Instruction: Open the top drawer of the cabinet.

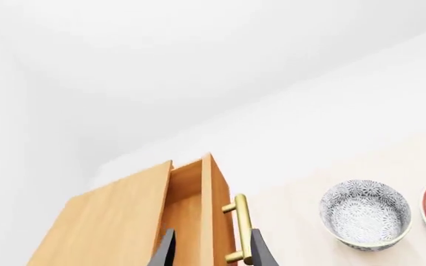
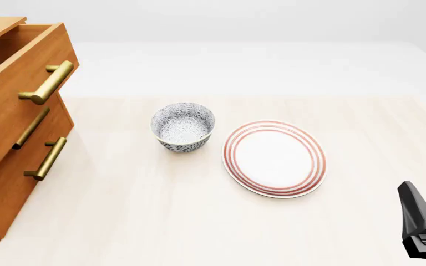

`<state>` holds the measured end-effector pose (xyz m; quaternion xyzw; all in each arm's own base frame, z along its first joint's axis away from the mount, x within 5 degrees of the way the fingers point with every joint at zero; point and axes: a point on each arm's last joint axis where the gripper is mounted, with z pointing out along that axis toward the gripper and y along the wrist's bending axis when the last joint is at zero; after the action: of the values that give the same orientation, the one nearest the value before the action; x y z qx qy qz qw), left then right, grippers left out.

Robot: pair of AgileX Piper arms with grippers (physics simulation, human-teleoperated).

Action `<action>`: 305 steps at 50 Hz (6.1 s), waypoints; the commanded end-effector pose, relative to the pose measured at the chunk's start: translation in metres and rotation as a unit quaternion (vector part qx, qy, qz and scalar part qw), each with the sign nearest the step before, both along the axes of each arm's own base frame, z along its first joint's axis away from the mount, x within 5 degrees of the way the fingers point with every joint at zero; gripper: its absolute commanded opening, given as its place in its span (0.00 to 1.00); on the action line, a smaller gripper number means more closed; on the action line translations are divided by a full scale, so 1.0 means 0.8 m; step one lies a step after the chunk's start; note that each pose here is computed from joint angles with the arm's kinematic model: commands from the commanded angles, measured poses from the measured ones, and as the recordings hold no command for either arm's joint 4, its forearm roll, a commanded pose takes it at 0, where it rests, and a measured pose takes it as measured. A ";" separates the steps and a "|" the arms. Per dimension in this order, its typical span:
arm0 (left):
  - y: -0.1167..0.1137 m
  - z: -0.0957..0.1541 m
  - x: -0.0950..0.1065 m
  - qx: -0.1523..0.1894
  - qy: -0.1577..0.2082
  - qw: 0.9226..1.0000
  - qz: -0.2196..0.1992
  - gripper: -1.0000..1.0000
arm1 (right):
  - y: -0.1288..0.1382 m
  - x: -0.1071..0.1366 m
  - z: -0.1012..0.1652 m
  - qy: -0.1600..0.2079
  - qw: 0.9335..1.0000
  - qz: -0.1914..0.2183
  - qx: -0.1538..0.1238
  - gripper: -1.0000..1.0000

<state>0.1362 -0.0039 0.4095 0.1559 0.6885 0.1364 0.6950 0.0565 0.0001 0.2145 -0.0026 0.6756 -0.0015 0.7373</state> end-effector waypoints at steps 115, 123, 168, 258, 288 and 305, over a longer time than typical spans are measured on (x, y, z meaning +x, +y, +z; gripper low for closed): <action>0.012 0.042 0.086 -0.189 0.285 0.936 0.083 1.00 | 0.000 0.000 0.000 0.000 1.000 0.000 0.000 1.00; 0.011 0.043 0.086 -0.192 0.287 0.935 0.083 1.00 | 0.000 0.000 0.000 0.000 1.000 0.000 0.000 1.00; 0.022 0.007 0.072 -0.216 0.289 0.926 0.112 1.00 | 0.000 0.000 0.000 0.000 1.000 0.000 0.000 1.00; -0.004 -0.045 0.110 -0.223 0.330 0.914 0.080 1.00 | 0.000 0.000 0.000 0.000 1.000 0.000 0.000 1.00; -0.037 -0.045 0.105 -0.221 0.346 0.911 0.033 1.00 | 0.000 0.000 0.000 0.000 1.000 0.000 0.000 1.00; -0.060 -0.059 0.103 -0.223 0.365 0.904 0.006 1.00 | 0.000 0.000 0.000 0.000 1.000 0.000 0.000 1.00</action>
<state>0.2201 -0.0407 0.3712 0.0178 0.9022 -0.0662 0.4258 0.0565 0.0001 0.2145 -0.0026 0.6756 -0.0015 0.7373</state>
